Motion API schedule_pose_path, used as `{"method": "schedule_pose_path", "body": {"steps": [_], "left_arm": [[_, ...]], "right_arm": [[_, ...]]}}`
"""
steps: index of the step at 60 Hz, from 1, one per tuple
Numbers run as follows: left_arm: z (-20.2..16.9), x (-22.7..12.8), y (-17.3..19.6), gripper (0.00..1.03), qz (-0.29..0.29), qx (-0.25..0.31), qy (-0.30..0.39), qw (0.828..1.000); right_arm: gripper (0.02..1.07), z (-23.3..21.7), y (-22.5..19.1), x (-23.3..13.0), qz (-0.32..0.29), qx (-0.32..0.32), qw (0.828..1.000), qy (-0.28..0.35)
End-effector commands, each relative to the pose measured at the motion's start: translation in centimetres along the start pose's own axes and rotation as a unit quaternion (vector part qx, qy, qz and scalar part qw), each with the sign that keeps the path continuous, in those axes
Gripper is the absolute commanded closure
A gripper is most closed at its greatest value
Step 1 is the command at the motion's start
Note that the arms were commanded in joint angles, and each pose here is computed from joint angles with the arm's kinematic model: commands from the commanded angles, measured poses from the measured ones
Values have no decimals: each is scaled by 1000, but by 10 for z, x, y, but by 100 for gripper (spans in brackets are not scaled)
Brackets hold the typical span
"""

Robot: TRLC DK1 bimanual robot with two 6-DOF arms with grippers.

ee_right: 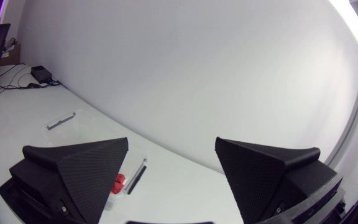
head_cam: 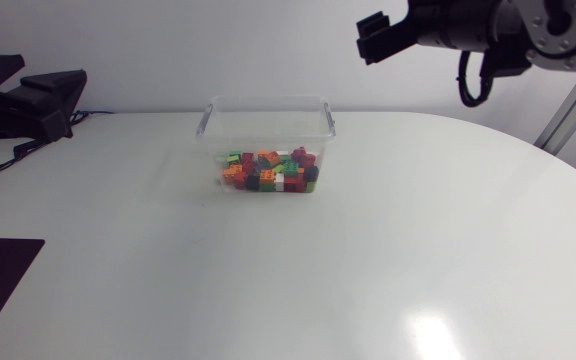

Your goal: Place the duplo bricks in the container

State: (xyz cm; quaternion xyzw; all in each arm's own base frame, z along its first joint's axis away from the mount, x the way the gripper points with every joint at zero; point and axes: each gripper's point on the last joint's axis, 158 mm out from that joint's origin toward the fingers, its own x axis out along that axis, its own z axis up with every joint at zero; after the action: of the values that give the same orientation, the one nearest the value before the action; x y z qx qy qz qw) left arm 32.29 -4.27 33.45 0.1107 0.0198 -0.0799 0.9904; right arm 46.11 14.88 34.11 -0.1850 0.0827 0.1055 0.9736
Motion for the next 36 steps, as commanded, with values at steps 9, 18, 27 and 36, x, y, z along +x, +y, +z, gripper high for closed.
{"method": "schedule_pose_path", "body": {"steps": [9,18,27,36], "left_arm": [[-3,-28,8,5,23,9,-16,1000],[-12,-35,3,5,17,20,-18,999],[-19,-44,-3,5,8,21,-22,1000],[-19,-55,-4,5,11,16,-35,999]], "right_arm": [[6,-14,-43,-55,-61,17,998,-13],[6,-34,-65,-87,-90,16,996,-11],[6,-45,-69,-122,-101,3,995,-21],[6,-74,-80,-151,-131,12,991,-21]]}}
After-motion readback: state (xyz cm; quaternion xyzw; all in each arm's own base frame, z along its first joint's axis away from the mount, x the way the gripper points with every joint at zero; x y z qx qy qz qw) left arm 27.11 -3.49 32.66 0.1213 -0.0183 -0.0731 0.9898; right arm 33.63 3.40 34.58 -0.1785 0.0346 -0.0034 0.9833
